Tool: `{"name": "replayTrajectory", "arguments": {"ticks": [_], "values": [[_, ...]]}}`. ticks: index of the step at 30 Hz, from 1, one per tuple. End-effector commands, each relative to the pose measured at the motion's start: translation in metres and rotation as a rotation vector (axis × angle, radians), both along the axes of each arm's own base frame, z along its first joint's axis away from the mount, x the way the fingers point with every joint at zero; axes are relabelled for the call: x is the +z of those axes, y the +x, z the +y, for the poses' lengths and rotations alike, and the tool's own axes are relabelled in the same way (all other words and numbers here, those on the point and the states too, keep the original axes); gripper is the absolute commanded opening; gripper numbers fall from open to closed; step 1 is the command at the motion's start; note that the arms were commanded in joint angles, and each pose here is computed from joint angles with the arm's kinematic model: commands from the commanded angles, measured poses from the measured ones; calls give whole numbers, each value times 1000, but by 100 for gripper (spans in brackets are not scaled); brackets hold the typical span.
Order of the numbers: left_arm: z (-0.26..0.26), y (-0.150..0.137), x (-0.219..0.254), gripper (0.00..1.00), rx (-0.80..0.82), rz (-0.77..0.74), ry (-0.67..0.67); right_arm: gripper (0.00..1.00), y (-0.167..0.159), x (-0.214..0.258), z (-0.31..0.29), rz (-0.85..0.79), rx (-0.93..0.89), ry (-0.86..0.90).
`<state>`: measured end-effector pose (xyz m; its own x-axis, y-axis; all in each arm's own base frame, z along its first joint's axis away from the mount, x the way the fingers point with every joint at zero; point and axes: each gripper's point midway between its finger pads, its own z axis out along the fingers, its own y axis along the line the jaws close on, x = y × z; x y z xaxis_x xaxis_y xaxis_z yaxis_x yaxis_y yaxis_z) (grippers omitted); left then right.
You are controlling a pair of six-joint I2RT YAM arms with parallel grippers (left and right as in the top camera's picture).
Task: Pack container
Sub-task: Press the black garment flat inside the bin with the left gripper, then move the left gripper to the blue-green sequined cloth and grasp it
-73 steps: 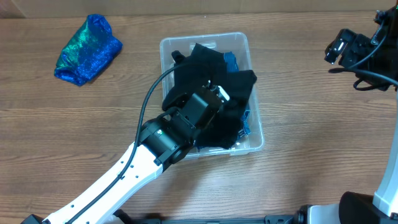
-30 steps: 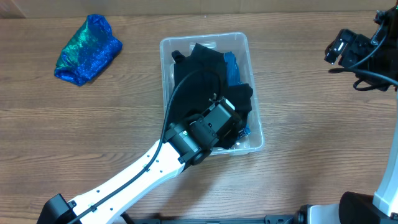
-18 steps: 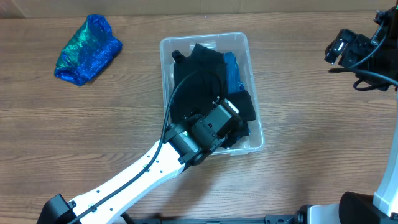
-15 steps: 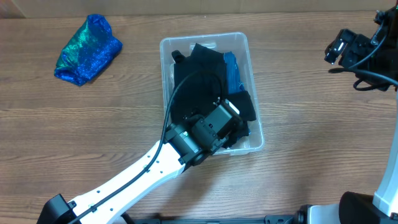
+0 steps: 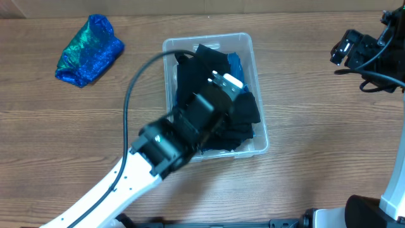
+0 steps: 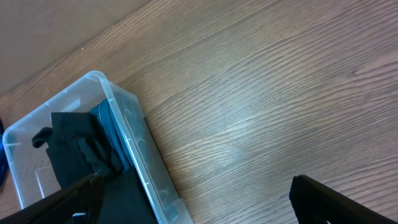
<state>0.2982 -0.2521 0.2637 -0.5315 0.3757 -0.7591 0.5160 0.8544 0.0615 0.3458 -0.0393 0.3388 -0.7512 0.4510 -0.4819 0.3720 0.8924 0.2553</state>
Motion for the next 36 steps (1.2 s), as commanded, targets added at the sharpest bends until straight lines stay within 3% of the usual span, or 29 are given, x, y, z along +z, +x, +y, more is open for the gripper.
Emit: {"name": "replayTrajectory", "arguments": {"ticks": [1, 3, 8, 15, 23, 32, 33, 36], "values": [[-11, 0, -57, 15, 72, 309, -109, 100, -2, 8, 0, -27, 5, -9], [-12, -7, -88, 4, 122, 447, -99, 100, -2, 8, 0, -27, 5, -9], [-31, -64, -153, 4, 64, 869, -57, 100, -2, 8, 0, -28, 5, -10], [-27, -96, -204, 4, 85, 1136, 36, 100, -3, 8, 0, -26, 5, -9], [-28, -65, -177, 4, 36, 956, 42, 100, -3, 8, 0, -24, 5, -9], [0, 0, -77, 4, 115, 566, 45, 100, -3, 8, 0, -23, 4, -9], [5, 4, -68, 5, 128, 530, 51, 100, -3, 8, 0, -23, 5, -9], [25, 15, -45, 25, 197, 426, 94, 100, -3, 8, 0, -23, 5, -9]]}}
